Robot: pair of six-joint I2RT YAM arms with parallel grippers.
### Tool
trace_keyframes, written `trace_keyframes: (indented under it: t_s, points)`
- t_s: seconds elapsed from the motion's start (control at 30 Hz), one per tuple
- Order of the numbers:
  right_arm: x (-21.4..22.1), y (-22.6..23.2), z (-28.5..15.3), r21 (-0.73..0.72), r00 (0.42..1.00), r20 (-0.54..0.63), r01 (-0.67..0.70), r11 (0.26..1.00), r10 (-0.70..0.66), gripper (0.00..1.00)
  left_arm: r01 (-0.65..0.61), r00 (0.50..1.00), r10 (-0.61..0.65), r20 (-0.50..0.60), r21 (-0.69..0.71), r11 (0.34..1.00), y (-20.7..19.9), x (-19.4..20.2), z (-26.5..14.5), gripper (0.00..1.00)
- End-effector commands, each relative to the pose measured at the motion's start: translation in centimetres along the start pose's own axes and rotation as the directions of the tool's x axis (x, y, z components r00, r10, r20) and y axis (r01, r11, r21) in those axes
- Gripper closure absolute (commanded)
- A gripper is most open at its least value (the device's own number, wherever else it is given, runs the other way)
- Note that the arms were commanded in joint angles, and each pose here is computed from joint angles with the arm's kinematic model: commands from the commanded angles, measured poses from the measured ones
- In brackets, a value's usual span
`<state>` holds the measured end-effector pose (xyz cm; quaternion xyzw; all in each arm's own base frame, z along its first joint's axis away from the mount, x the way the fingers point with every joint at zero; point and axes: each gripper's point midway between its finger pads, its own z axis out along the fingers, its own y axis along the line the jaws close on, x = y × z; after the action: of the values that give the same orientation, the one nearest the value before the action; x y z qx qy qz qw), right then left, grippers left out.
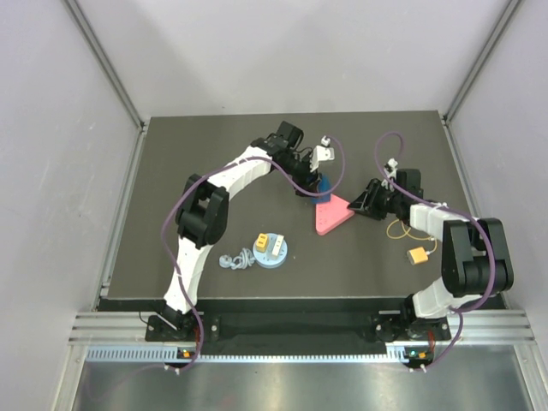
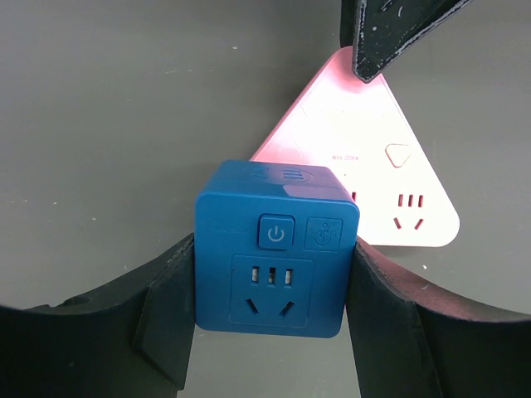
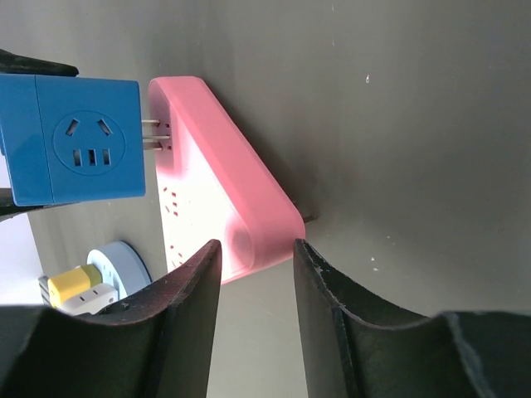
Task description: Insert the plug
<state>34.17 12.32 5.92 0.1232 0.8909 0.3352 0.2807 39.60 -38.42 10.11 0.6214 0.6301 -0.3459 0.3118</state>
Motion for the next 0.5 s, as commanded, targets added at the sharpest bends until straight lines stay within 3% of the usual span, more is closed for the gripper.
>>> trace_keyframes:
  t_s: [0.0, 0.47]
  points:
    - [-1.2, 0.6, 0.2, -0.037, 0.999, 0.034, 0.037, 0.999, -0.036, 0.6, -0.04, 0.999, 0.041, -0.018, 0.031, 0.999, -0.4, -0.3, 0.3, 1.0]
    - [-1.1, 0.7, 0.5, -0.041, 0.999, 0.03, 0.032, 0.999, -0.03, 0.66, -0.039, 0.997, 0.039, -0.073, 0.014, 0.999, -0.4, 0.6, 1.7, 1.0]
